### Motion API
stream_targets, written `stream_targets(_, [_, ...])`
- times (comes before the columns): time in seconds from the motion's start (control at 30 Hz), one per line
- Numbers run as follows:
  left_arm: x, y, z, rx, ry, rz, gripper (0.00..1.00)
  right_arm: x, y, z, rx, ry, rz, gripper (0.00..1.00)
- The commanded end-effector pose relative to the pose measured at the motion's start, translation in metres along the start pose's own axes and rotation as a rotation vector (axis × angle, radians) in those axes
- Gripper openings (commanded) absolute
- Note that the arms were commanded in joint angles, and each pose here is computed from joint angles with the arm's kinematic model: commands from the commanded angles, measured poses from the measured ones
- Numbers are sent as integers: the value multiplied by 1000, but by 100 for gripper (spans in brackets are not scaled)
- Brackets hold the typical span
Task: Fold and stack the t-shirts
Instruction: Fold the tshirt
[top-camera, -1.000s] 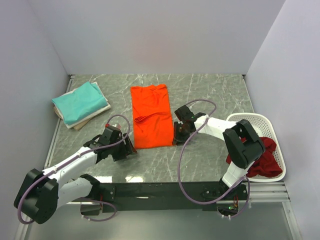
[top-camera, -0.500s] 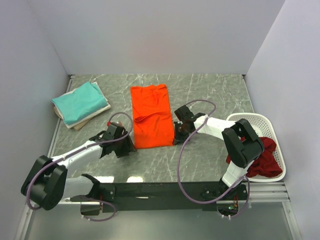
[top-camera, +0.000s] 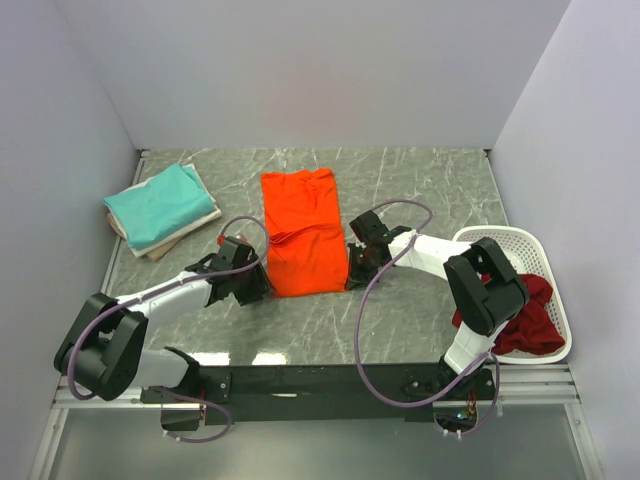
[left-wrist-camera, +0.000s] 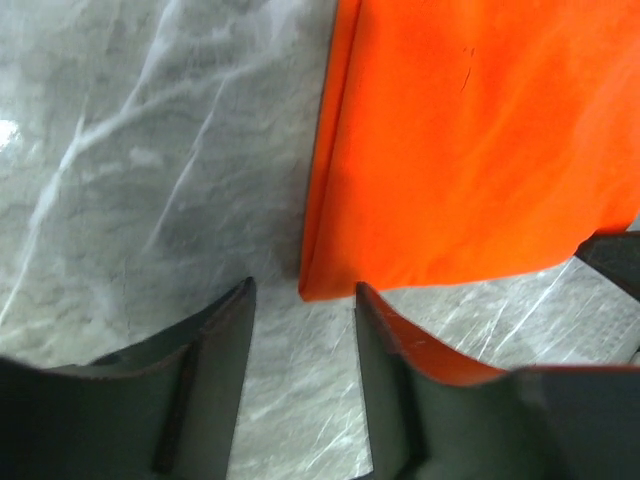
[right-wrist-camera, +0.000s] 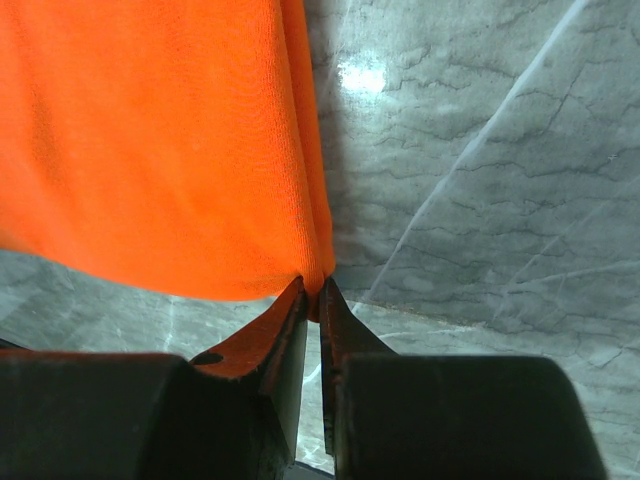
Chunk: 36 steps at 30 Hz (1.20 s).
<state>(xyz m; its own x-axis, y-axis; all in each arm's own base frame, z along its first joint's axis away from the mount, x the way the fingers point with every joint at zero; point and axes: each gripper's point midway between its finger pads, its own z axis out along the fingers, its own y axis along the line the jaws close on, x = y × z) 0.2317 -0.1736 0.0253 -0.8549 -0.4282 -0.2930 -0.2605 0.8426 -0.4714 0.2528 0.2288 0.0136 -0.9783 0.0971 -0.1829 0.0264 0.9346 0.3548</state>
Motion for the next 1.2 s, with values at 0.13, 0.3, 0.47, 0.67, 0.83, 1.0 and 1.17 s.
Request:
stream_targets(0.13, [1, 6, 15, -40, 26, 0, 43, 6, -14, 12, 54, 25, -3, 15])
stream_targets(0.3, [7, 13, 22, -68, 60, 2, 28, 6, -14, 12, 54, 25, -3, 14])
stream_targets(0.47, [17, 21, 22, -94, 96, -1, 21, 6, -14, 12, 54, 22, -3, 14])
stream_targets(0.67, [22, 31, 14, -116, 91, 5, 17, 6, -15, 11, 57, 26, -1, 13])
stream_targets(0.83, [26, 28, 13, -80, 105, 26, 1, 7, -13, 10, 57, 41, -2, 0])
stream_targets(1.0, [10, 16, -4, -74, 60, 57, 0, 8, -11, -8, 44, 24, -8, 0])
stream_targets(1.17, [-7, -9, -41, -14, 3, 70, 0, 7, -6, -41, 42, -9, -26, 0])
